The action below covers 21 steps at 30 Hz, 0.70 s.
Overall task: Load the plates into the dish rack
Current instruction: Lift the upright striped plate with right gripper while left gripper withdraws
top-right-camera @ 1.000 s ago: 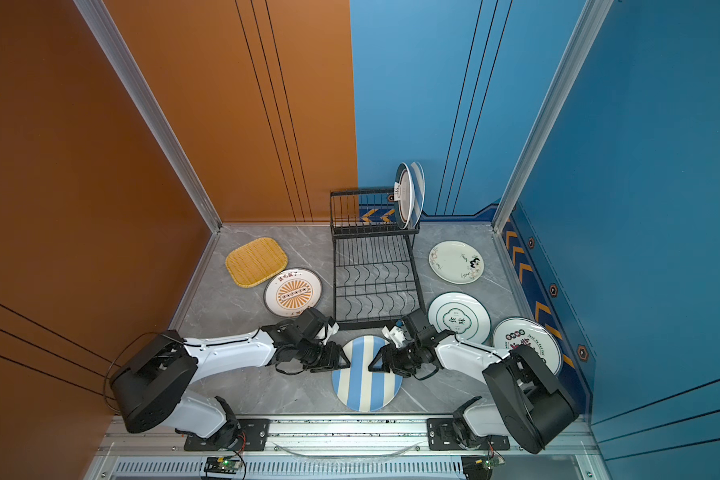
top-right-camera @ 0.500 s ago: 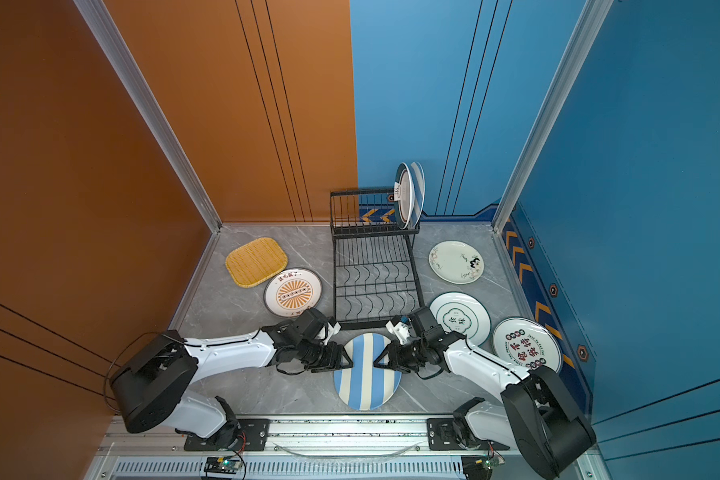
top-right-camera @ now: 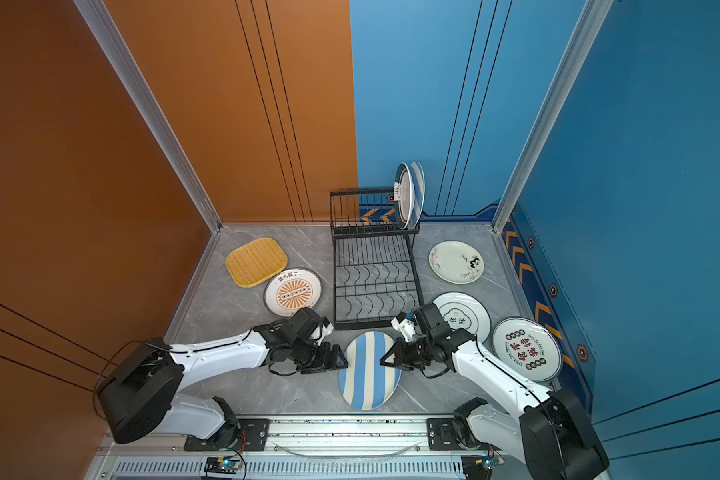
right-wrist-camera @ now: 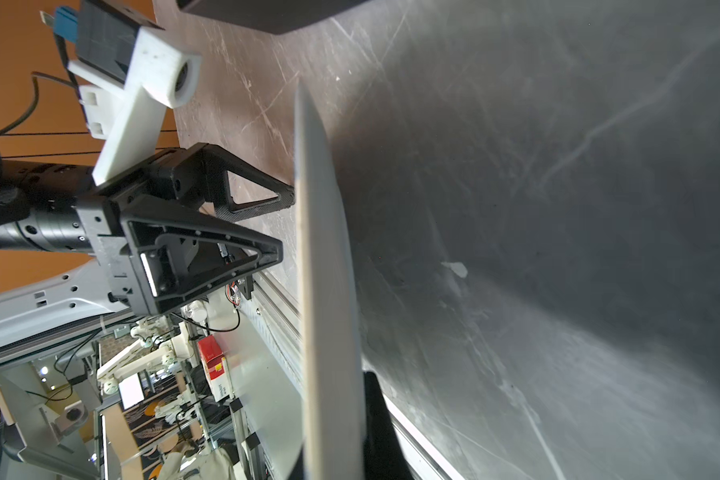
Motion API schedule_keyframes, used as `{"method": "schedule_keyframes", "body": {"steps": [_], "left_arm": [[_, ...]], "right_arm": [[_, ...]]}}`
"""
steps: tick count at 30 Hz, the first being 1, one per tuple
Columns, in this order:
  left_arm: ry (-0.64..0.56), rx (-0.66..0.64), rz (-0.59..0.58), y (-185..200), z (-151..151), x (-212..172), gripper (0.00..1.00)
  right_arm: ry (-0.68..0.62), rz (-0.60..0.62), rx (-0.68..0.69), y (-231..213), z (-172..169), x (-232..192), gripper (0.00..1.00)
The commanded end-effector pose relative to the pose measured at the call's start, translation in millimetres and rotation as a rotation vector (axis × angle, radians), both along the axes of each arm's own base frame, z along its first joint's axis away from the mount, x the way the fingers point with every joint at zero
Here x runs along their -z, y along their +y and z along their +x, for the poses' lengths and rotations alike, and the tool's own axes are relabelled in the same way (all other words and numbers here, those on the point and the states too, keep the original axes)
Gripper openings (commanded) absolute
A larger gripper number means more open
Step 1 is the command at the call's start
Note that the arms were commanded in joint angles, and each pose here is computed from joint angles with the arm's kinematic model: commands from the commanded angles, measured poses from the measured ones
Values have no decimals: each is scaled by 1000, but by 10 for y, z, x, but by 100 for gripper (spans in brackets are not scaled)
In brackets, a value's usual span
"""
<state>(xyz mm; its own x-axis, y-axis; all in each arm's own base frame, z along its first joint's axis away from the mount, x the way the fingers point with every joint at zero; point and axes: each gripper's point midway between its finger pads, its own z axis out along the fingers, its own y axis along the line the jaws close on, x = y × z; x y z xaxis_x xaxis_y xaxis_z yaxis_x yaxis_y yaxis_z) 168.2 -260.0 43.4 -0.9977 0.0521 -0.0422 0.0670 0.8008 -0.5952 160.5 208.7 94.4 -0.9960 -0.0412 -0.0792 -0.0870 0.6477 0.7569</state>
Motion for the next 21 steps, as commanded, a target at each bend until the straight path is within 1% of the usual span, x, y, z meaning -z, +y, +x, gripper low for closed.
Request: {"method": "schedule_keyframes", "body": {"steps": [1, 6, 11, 14, 17, 21], "left_arm": [[-8, -19, 60, 170, 38, -58, 92], [-45, -66, 49, 266, 208, -223, 96], [-87, -120, 47, 395, 385, -380, 99], [-105, -141, 39, 448, 483, -456, 100], [-116, -152, 34, 476, 557, -495, 99], [-122, -160, 35, 497, 638, -503, 98]], "right_arm": [[-57, -32, 5, -66, 41, -294, 0], [-177, -118, 51, -218, 175, -801, 0], [-340, -218, 134, -399, 434, -1422, 0], [-441, -258, 190, -476, 634, -1791, 0], [-532, -305, 246, -550, 848, -2124, 0], [-665, -394, 320, -654, 1205, -2515, 0]]}}
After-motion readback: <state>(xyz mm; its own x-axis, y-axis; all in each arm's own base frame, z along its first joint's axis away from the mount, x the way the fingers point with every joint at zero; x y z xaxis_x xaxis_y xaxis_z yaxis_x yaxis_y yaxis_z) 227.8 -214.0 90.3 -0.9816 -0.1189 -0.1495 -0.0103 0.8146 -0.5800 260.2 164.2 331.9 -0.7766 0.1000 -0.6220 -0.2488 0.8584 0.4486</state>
